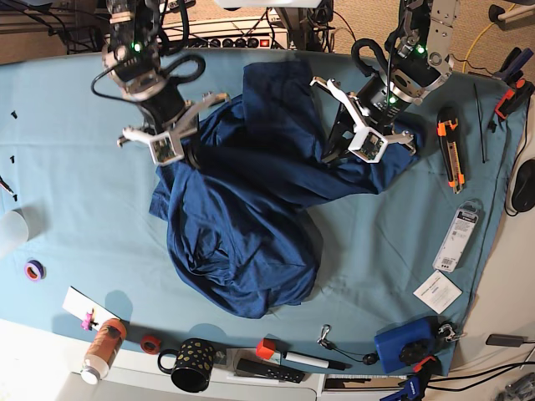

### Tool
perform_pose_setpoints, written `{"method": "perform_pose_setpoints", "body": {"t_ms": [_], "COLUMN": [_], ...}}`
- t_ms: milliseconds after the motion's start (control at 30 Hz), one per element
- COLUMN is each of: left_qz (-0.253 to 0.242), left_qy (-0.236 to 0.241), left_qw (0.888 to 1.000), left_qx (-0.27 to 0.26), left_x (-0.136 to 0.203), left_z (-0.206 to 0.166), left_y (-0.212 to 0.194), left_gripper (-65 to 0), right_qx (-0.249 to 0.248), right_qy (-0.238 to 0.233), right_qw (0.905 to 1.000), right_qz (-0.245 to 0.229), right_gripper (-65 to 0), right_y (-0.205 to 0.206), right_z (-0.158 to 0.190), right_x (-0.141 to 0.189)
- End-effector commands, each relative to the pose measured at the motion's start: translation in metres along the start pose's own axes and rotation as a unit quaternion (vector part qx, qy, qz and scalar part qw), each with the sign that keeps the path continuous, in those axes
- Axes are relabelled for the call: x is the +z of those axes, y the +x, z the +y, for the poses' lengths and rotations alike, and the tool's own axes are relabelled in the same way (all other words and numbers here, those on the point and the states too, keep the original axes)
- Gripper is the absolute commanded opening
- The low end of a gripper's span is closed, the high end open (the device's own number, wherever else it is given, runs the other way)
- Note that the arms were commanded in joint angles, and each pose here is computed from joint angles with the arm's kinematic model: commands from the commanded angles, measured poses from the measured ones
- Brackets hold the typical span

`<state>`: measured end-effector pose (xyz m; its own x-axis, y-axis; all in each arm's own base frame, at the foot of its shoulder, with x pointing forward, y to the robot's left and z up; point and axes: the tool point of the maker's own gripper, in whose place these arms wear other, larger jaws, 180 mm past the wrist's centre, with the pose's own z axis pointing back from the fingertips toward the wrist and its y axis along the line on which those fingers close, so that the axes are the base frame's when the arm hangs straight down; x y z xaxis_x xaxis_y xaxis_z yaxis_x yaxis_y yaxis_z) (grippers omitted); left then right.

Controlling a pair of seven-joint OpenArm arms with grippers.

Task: Layout the t-shirt on the table in an organized manner, then fold the t-shirt properly
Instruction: 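Grasp the shirt fabric with the right gripper and drag it outward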

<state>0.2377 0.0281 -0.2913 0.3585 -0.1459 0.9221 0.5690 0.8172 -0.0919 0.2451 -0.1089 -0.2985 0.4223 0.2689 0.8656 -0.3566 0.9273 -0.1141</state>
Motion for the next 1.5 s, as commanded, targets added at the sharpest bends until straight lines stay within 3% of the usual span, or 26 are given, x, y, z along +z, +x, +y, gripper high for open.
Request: {"method": "perform_pose_setpoints", "body": {"t_ms": [0, 500, 667, 867, 1100, 1300, 1467], "left_qz": [-0.021, -0.001, -0.002, -0.003, -0.006, -0.006, -0.006], "left_qy": [-0.003, -0.003, -0.003, -0.002, -0.003, -0.003, -0.003], "left_qw": [1.000, 1.000, 1.000, 1.000, 1.000, 1.000, 1.000], "left_qx": [-0.002, -0.006, -0.010, -0.011, -0.011, -0.011, -0.011], "left_x": [0.002, 0.002, 0.001, 0.001, 0.000, 0.000, 0.000], "left_z": [-0.001, 0.000, 0.002, 0.003, 0.004, 0.004, 0.004], "left_y": [0.011, 0.004, 0.005, 0.006, 0.008, 0.008, 0.008], "left_gripper": [-65.0, -65.0, -65.0, -65.0, -65.0, -65.0, -65.0], "right_qx": [0.002, -0.010, -0.017, -0.011, 0.042, 0.044, 0.056], "right_qy": [0.002, 0.029, 0.056, 0.054, -0.032, -0.092, -0.088], "right_qw": [0.9998, 0.9986, 0.9947, 0.9914, 0.9881, 0.9832, 0.9830], "right_qz": [-0.019, 0.044, 0.084, 0.119, 0.144, 0.151, 0.151], "right_gripper": [-65.0, -65.0, -65.0, -65.0, -65.0, -65.0, -64.2], "right_y": [0.010, -0.010, -0.028, -0.040, -0.049, -0.050, -0.050], "right_z": [0.002, 0.027, 0.039, 0.039, 0.005, -0.016, -0.015], "right_x": [0.006, 0.046, 0.052, 0.055, 0.057, 0.060, 0.060]}}
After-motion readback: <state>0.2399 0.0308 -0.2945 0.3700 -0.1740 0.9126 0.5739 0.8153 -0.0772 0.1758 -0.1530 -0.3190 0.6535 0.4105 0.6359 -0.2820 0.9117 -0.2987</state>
